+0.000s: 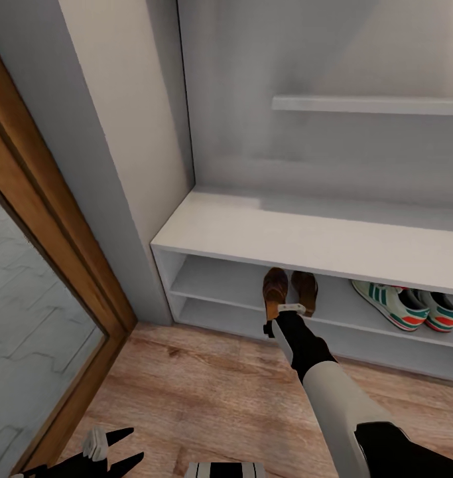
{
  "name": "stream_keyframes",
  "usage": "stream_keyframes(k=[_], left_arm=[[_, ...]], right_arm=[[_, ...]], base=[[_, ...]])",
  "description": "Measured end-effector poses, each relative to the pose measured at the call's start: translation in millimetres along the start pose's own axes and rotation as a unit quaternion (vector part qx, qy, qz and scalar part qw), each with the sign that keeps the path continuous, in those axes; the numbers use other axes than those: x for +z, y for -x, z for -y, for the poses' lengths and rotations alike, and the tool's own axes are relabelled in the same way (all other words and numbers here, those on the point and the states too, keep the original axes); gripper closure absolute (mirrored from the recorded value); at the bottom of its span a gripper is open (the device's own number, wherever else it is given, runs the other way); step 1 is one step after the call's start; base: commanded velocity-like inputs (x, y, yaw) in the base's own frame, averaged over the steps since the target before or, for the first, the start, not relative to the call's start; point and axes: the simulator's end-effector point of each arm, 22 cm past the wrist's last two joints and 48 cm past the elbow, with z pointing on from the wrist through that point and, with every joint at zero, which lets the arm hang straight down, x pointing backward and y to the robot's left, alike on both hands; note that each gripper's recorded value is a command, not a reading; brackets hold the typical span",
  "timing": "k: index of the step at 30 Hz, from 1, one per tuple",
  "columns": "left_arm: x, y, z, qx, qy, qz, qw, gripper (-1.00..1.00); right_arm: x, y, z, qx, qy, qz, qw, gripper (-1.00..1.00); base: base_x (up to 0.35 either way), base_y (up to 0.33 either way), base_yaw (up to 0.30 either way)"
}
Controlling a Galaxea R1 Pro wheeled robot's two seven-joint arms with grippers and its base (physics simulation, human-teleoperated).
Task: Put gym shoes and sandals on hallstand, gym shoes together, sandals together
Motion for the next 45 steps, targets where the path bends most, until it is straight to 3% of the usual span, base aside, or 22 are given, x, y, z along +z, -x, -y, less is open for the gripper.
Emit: stream_keyframes(k=[45], left_arm=[[0.5, -1.4, -0.6, 0.002, 0.001, -0.005, 1.0000, -1.00]], right_arm=[[0.3, -0.8, 0.2, 0.001, 0.000, -0.001, 1.0000, 1.00]], base=[[0.089, 0.006, -0.025]])
